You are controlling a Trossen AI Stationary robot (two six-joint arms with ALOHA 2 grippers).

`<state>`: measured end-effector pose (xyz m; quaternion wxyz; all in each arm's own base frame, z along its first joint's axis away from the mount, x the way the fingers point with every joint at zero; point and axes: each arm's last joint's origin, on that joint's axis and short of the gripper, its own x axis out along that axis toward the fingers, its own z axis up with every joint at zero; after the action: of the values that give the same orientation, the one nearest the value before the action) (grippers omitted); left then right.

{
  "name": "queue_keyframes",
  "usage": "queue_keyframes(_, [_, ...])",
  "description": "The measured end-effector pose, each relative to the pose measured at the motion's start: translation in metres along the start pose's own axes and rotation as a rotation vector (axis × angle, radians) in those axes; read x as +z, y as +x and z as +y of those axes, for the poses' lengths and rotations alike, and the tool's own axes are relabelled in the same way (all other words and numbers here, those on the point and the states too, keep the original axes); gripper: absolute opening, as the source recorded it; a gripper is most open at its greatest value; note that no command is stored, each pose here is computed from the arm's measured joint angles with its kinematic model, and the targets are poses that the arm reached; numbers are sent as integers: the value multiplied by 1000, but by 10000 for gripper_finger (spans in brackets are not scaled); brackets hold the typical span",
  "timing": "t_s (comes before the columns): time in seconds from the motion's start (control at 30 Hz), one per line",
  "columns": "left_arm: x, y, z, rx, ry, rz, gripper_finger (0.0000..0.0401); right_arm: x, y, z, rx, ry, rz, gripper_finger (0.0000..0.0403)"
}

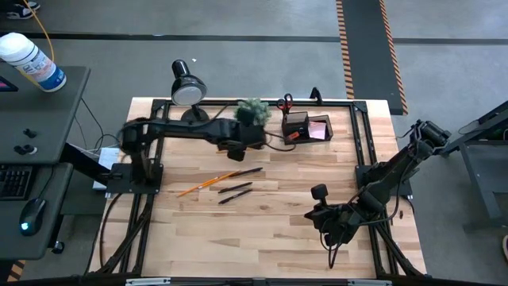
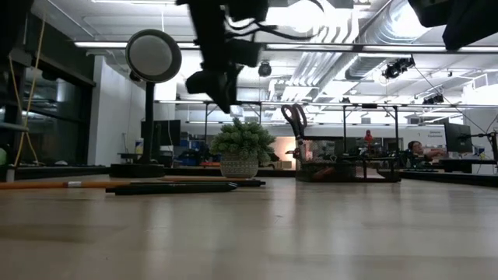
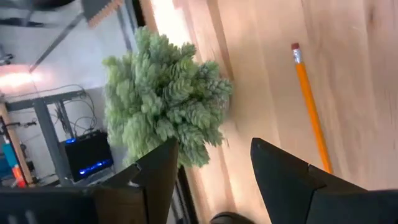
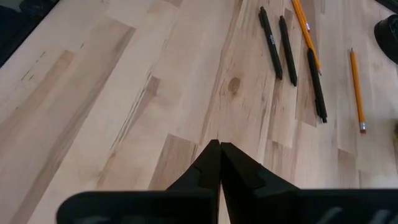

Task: Pick and place office supplies into organizer
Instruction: Put the top orange pencil into the black desk organizer

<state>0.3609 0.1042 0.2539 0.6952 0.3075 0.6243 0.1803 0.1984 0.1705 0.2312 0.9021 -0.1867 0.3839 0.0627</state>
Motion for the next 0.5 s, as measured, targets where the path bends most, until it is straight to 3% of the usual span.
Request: queue_keyframes(0.5, [-95, 14, -76, -14, -367, -350, 193, 3, 3, -6, -33, 11, -16, 6])
